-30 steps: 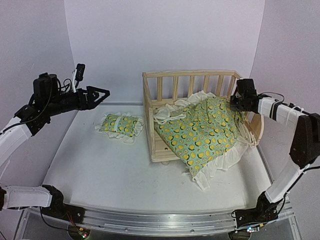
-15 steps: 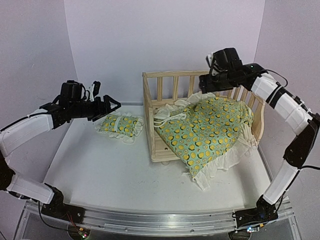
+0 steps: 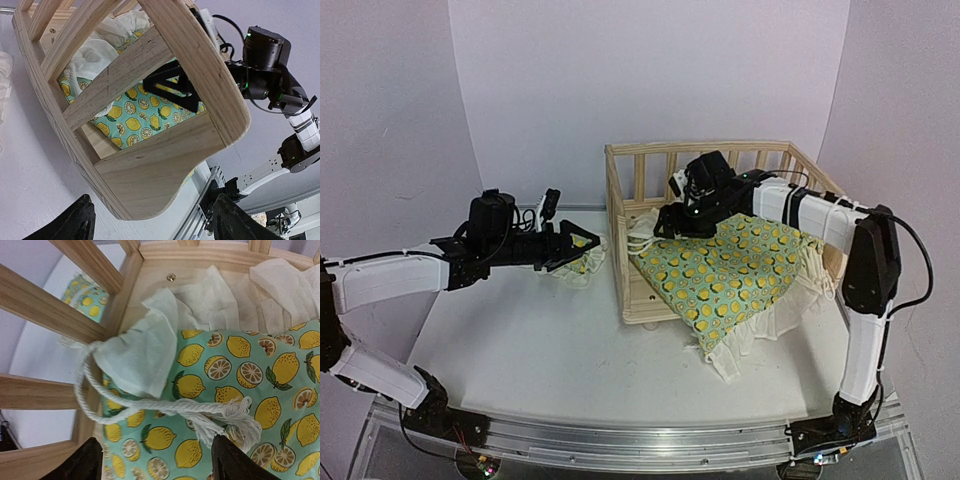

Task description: Set up the pet bed

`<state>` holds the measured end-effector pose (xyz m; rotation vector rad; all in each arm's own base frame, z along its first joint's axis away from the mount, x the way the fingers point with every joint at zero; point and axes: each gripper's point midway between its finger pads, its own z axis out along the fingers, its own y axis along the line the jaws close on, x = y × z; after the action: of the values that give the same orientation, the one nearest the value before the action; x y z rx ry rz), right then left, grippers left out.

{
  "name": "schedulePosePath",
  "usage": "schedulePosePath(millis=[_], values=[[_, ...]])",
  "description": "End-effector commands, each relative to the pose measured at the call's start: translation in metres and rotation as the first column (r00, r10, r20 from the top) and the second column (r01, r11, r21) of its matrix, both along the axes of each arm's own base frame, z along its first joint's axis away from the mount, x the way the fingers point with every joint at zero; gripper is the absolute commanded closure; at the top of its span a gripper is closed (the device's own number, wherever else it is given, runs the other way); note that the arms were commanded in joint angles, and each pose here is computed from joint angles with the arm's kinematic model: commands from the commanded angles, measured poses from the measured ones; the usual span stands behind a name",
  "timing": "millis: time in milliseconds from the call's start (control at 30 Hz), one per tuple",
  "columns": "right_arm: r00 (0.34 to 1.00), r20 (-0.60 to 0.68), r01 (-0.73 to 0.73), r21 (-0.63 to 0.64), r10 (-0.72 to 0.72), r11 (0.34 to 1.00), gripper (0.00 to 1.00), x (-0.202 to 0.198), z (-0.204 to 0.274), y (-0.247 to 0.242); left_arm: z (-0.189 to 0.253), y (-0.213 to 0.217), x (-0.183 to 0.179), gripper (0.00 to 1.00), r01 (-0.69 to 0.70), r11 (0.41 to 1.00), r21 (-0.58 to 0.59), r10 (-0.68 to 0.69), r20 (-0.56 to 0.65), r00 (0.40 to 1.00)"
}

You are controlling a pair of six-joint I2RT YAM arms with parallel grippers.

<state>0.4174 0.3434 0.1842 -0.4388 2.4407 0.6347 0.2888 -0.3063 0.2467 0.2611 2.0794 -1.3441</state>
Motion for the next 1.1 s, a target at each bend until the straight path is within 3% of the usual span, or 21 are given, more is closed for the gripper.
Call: schedulePosePath(millis=[0, 133, 200, 300, 333, 400, 567, 700, 1067], values=[[0.995, 0.101, 0.0, -0.151, 0.015, 0.988, 0.22, 0.005, -0.031, 0.013, 0.036, 0.001, 0.0, 0.18, -0.007, 0.996, -0.092, 0.017, 0.101, 0.995], [0.973, 0.228, 0.113, -0.374, -0.026, 0.92, 0.26, 0.015, -0.064, -0.004, 0.038, 0.006, -0.003, 0.17, -0.019, 0.996, -0.092, 0.03, 0.118, 0.993], [0.967, 0.248, 0.16, -0.393, -0.063, 0.906, 0.32, 0.019, -0.077, -0.006, 0.037, 0.01, -0.001, 0.17, -0.043, 0.995, -0.089, 0.053, 0.122, 0.991], [0.953, 0.264, 0.215, -0.257, -0.146, 0.942, 0.78, 0.029, -0.066, 0.01, 0.037, 0.015, 0.0, 0.17, -0.07, 0.994, -0.086, 0.081, 0.128, 0.988], [0.947, 0.268, 0.23, -0.187, -0.176, 0.955, 0.89, 0.032, -0.053, 0.017, 0.038, 0.017, 0.0, 0.17, -0.08, 0.993, -0.089, 0.091, 0.128, 0.988], [0.924, 0.278, 0.284, -0.047, -0.261, 0.958, 0.99, 0.04, -0.018, 0.025, 0.038, 0.021, 0.0, 0.16, -0.101, 0.991, -0.091, 0.112, 0.128, 0.985], [0.866, 0.26, 0.381, 0.208, -0.426, 0.901, 1.0, 0.07, 0.045, 0.03, 0.04, 0.031, 0.001, 0.15, -0.151, 0.984, -0.099, 0.163, 0.134, 0.977], [0.824, 0.278, 0.422, 0.28, -0.494, 0.862, 1.0, 0.093, 0.062, 0.032, 0.039, 0.032, -0.001, 0.15, -0.153, 0.984, -0.097, 0.165, 0.13, 0.978], [0.886, 0.272, 0.232, 0.443, -0.376, 0.866, 0.98, 0.129, 0.08, 0.094, 0.021, 0.031, -0.005, 0.14, -0.142, 0.986, -0.082, 0.149, 0.086, 0.985]])
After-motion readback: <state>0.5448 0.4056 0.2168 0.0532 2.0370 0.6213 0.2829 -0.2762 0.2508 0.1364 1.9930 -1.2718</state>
